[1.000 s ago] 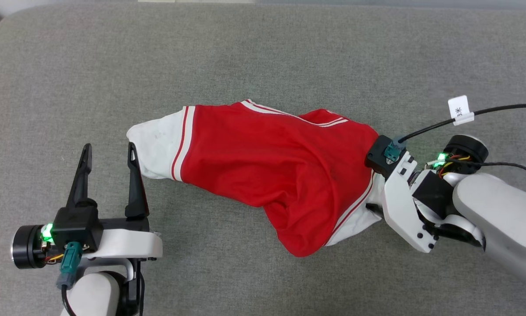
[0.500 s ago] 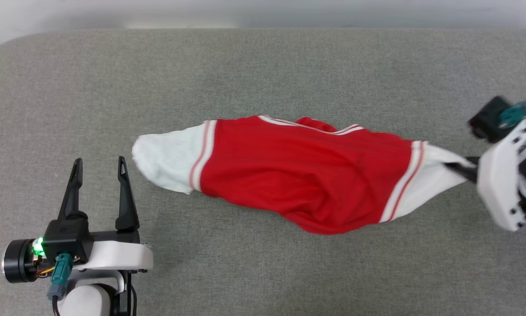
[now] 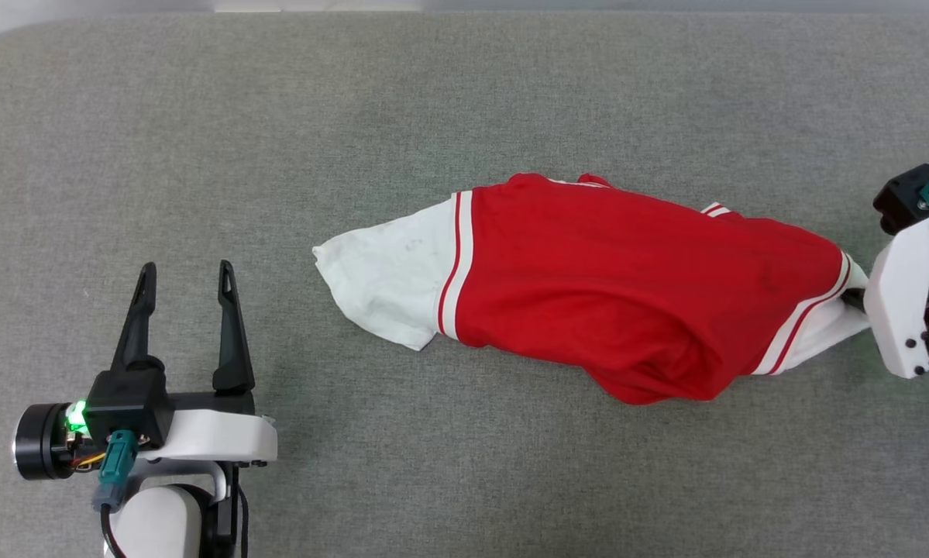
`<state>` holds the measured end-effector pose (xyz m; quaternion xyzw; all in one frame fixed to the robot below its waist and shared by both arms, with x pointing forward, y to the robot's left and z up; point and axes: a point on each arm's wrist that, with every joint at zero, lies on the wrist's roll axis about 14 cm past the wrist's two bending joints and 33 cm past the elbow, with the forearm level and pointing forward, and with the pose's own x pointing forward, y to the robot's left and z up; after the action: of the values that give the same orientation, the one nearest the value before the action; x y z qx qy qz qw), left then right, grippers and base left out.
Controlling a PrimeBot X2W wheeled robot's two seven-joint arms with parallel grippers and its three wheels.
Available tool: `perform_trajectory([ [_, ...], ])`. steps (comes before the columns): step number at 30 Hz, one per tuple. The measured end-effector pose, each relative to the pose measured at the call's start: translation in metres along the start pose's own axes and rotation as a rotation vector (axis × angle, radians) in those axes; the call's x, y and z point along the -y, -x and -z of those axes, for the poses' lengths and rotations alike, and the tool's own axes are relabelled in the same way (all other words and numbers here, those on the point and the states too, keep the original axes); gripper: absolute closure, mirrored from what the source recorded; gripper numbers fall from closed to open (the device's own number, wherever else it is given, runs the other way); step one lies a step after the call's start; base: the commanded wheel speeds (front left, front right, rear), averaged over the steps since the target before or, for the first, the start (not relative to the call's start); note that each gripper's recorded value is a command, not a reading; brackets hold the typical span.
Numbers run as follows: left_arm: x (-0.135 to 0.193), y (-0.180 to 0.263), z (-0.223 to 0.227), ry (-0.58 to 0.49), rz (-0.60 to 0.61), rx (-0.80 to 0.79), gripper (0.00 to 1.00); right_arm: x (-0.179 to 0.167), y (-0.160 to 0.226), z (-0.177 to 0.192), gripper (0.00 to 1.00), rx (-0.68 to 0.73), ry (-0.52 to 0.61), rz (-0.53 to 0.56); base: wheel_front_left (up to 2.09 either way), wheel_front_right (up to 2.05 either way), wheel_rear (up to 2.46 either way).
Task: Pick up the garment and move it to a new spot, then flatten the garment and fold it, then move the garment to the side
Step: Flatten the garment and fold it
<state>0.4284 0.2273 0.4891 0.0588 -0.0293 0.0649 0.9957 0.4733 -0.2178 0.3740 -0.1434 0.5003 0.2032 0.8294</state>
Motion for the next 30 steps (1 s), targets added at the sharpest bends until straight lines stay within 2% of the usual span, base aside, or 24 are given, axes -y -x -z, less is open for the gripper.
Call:
perform_trajectory([
  [2, -0.001, 0.0, -0.001, -0.004, -0.004, 0.001, 0.0, -0.003, 0.0, -0.006, 0.98, 0.051, -0.016, -0.003, 0.0, 0.0, 0.0],
  [3, -0.002, 0.0, -0.001, -0.006, -0.005, 0.004, 0.0, -0.004, 0.001, -0.008, 0.0, 0.072, -0.015, -0.001, 0.0, 0.0, 0.0],
  [7, -0.004, 0.001, -0.009, -0.004, -0.004, 0.021, 0.0, -0.001, 0.017, -0.023, 0.0, 0.211, -0.002, 0.024, 0.0, 0.0, 0.0],
  [14, -0.008, -0.015, -0.042, -0.023, 0.04, 0.121, 0.0, 0.017, 0.08, -0.076, 0.0, 0.634, 0.014, 0.106, 0.0, 0.0, 0.0],
  [20, -0.002, -0.046, -0.074, -0.048, 0.115, 0.205, 0.0, 0.042, 0.132, -0.1, 0.0, 0.968, -0.015, 0.23, 0.0, 0.0, 0.0],
  [25, 0.006, -0.082, -0.095, -0.098, 0.192, 0.19, 0.0, 0.047, 0.141, -0.093, 0.0, 1.072, -0.044, 0.311, 0.0, 0.0, 0.0],
  [30, 0.021, -0.115, -0.09, -0.172, 0.274, 0.039, 0.0, 0.037, 0.141, -0.082, 0.0, 1.123, -0.057, 0.35, 0.0, 0.0, 0.0],
])
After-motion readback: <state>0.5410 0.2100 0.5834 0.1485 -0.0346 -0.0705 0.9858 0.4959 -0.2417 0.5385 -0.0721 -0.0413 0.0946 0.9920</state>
